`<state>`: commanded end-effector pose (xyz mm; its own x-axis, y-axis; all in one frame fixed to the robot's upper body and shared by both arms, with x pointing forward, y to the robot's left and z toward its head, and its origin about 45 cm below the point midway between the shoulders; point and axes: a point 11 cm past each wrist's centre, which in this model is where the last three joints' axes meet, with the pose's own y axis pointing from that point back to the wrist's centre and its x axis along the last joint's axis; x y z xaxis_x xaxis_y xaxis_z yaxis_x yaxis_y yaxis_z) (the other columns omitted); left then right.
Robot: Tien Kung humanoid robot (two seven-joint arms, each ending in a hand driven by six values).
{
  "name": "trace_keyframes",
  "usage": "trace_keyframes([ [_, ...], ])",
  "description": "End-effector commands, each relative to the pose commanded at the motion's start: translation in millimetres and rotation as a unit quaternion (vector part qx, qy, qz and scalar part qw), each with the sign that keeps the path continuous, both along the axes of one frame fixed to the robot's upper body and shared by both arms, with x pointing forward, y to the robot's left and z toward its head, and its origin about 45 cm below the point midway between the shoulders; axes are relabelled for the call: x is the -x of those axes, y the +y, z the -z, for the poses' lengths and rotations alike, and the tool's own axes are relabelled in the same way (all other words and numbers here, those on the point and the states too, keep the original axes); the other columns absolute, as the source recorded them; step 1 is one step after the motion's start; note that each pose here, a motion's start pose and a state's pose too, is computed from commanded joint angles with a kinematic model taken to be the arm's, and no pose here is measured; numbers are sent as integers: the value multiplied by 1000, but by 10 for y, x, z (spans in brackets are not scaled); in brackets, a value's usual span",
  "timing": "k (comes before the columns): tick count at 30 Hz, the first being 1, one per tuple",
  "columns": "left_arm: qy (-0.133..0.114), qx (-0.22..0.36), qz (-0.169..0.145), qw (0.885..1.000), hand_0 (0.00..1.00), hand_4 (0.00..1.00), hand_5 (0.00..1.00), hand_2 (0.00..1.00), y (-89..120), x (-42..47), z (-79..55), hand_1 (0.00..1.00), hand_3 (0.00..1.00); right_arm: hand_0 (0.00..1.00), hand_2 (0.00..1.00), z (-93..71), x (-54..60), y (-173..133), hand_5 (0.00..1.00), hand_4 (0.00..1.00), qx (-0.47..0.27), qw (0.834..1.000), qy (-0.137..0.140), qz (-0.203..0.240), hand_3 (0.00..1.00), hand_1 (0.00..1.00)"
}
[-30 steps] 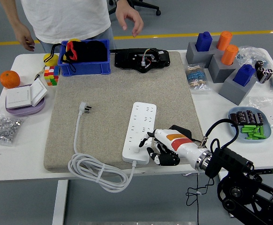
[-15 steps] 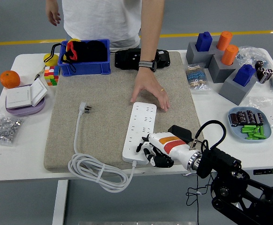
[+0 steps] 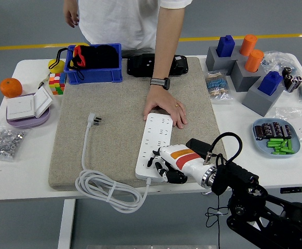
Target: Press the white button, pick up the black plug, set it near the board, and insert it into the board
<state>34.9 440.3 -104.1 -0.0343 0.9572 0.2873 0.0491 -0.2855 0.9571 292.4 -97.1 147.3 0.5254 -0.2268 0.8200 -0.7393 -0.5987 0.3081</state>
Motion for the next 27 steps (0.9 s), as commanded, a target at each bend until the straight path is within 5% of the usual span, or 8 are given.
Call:
trace_keyframes([
  [17, 2, 0, 1, 1000, 707, 718, 303, 670, -3, 25, 4, 697, 713, 2, 64, 123, 16, -69, 2, 321, 15, 1000, 10, 2, 555, 2],
  [27, 3, 1, 0, 1000, 706, 718, 304, 670, -16, 37, 10, 697, 714, 2, 65, -120, -54, -78, 2, 319, -15, 1000, -11, 9, 554, 2],
])
